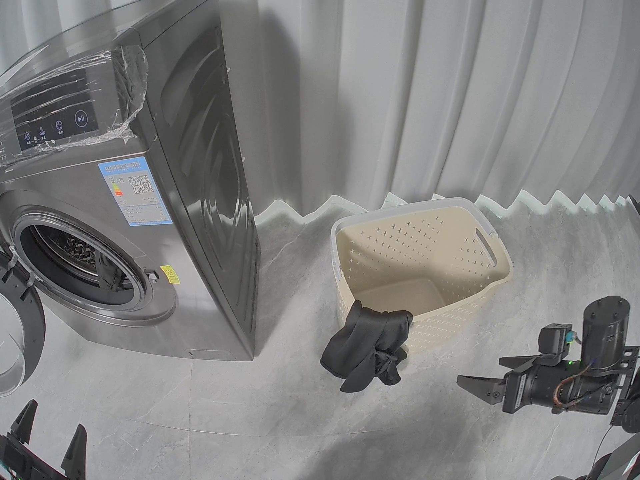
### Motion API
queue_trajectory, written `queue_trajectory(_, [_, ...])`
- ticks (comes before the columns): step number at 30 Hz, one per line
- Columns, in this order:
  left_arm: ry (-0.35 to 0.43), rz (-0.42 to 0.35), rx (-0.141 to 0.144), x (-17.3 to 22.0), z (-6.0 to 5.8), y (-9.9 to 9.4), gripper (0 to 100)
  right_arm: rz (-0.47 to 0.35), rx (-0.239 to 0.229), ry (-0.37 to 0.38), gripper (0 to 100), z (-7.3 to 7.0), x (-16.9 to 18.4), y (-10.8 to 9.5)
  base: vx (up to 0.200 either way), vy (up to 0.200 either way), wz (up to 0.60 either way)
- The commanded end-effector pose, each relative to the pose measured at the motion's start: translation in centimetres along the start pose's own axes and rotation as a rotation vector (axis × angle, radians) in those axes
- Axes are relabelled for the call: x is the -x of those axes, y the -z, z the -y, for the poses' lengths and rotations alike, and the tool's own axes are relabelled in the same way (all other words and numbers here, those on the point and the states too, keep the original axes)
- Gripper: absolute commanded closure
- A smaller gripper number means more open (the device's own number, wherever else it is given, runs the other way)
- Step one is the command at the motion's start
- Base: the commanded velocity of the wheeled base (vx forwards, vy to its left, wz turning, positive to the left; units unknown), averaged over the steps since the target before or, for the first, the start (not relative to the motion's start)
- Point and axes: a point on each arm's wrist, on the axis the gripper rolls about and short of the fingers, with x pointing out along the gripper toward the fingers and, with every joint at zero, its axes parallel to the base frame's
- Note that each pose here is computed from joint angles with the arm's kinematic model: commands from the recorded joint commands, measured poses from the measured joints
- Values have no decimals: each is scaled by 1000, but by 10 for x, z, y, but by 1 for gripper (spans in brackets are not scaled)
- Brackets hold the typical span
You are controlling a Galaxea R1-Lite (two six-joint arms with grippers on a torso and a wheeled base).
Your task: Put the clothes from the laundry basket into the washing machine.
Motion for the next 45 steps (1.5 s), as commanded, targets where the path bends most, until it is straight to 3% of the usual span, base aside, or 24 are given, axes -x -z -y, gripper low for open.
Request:
queue_trajectory(1, [-1,0,0,0,0,4,0,-81,16,29,0,-3,-34,11,0,0,0])
queue_trajectory(20, [-1,0,0,0,0,4,0,-30,51,81,0,-15,-120,19,0,0,0])
queue_trajectory(33, [-1,-1,1,0,0,4,0,-37,1,129,0,-11,-177,25,0,0,0])
queue_trajectory(45, [-1,0,3,0,0,4,0,12,-44,143,0,-4,-216,15,0,0,0])
